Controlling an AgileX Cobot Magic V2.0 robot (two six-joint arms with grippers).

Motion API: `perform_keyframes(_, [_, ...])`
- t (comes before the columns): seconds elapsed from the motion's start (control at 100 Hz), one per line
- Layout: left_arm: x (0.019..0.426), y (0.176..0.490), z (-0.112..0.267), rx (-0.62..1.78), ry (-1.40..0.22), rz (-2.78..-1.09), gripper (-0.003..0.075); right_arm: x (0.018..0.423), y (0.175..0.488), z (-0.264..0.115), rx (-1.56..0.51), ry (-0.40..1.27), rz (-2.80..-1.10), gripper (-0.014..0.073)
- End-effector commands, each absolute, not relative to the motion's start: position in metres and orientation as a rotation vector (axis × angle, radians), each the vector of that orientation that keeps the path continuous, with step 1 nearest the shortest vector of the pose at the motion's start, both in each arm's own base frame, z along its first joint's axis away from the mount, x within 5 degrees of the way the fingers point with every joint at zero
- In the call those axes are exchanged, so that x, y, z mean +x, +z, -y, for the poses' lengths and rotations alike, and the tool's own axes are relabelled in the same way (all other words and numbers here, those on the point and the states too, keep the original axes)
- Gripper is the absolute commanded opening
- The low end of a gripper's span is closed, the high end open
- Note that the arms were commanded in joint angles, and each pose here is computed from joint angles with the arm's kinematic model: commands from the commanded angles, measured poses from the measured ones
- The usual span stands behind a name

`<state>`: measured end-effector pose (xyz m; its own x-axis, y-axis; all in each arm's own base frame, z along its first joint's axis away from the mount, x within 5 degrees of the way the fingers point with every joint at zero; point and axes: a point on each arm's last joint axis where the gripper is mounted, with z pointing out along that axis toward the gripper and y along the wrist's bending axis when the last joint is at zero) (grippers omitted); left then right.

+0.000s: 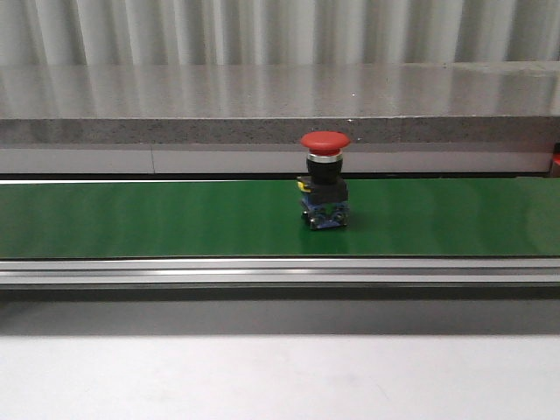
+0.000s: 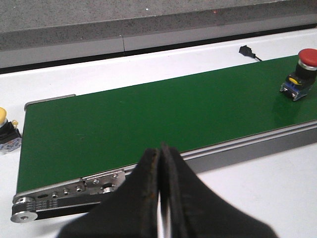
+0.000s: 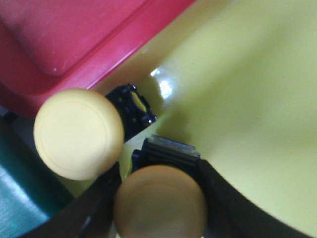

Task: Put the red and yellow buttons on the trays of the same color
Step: 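Carry the yellow button to the yellow tray and open the right gripper, then lower the right gripper onto the red button on the belt and lift it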

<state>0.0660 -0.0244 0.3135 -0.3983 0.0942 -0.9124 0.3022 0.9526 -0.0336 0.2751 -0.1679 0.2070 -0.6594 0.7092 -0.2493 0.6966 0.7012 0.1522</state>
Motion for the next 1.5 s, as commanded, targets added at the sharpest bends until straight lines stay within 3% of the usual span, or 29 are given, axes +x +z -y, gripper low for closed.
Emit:
perform_keyframes(0.0, [0.068, 0.327, 0.025, 0.256, -0.245, -1.894, -0.0020, 0.276, 0.226, 0.170, 1.084, 0.044, -2.546, 0.0237])
perform_keyframes(0.1, [0.068, 0.327, 0.025, 0.256, -0.245, -1.894, -0.0020, 0.276, 0.227, 0.169, 1.088, 0.050, -2.551, 0.0449])
perform_keyframes(0.19, [0.068, 0.327, 0.025, 0.256, -0.245, -1.894, -0.0020, 0.275, 0.229, 0.168, 1.091, 0.057, -2.551, 0.0545])
perform_keyframes(0.52, [0.068, 0.327, 0.025, 0.256, -0.245, -1.894, -0.0020, 0.256, 0.259, 0.155, 1.056, 0.044, -2.497, 0.0540])
perform_keyframes(0.69, [0.068, 0.327, 0.025, 0.256, -0.245, -1.894, -0.0020, 0.239, 0.290, 0.139, 0.979, 0.019, -2.409, 0.0540])
perform_keyframes(1.01, [0.068, 0.327, 0.025, 0.256, -0.245, -1.894, -0.0020, 0.229, 0.336, 0.077, 0.644, 0.059, -2.354, 0.0544])
perform_keyframes(1.22, [0.068, 0.327, 0.025, 0.256, -0.245, -1.894, -0.0020, 0.243, 0.342, 0.034, 0.378, 0.130, -2.442, 0.0650])
perform_keyframes(1.49, [0.068, 0.327, 0.025, 0.256, -0.245, -1.894, -0.0020, 0.263, 0.357, -0.013, 0.017, 0.188, -2.618, 0.0647])
